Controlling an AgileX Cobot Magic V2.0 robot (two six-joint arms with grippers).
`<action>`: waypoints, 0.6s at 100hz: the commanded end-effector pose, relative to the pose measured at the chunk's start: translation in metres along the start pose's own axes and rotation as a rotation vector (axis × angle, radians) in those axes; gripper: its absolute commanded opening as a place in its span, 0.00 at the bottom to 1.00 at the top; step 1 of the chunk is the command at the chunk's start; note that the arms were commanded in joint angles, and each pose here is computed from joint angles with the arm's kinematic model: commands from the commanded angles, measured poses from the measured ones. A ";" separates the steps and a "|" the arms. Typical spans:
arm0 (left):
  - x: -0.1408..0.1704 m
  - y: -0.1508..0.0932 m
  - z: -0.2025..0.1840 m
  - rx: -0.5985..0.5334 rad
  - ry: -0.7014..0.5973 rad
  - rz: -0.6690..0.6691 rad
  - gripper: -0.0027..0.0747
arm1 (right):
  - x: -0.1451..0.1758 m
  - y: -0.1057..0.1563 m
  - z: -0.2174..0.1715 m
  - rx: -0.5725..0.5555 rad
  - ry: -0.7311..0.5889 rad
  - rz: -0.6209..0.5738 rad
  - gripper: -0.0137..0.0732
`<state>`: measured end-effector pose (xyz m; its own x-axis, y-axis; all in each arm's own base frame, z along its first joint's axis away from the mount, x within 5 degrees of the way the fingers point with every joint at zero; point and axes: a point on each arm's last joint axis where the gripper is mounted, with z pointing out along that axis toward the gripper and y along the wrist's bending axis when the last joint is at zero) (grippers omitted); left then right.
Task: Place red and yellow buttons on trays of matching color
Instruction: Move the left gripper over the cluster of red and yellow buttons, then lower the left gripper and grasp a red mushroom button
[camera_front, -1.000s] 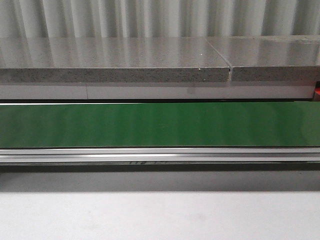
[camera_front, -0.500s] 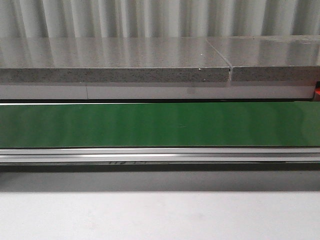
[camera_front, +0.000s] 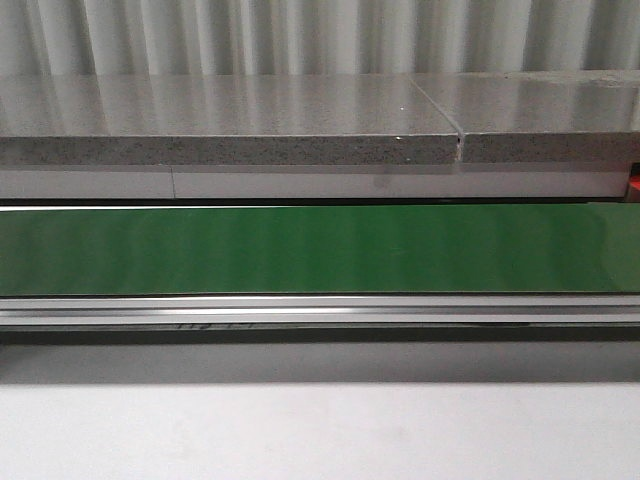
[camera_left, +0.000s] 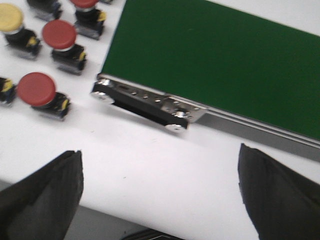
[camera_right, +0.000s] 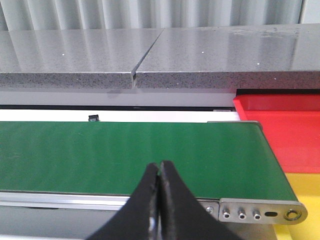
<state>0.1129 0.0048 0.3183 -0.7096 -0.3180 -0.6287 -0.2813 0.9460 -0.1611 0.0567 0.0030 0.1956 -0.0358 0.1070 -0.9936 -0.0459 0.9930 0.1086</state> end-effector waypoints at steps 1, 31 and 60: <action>-0.017 0.003 0.004 -0.053 -0.047 -0.055 0.78 | -0.007 0.000 -0.002 0.000 -0.095 -0.012 0.08; -0.038 0.027 0.040 -0.176 0.003 -0.212 0.76 | -0.007 0.000 -0.002 0.000 -0.095 -0.012 0.08; -0.049 0.056 0.082 -0.262 0.086 -0.305 0.76 | -0.007 0.000 -0.002 0.000 -0.095 -0.012 0.08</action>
<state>0.1710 0.0681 0.2738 -0.6557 -0.5895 -0.4717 -0.6243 0.7747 -0.1003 0.0567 0.0030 0.1956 -0.0358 0.1070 -0.9936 -0.0459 0.9930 0.1086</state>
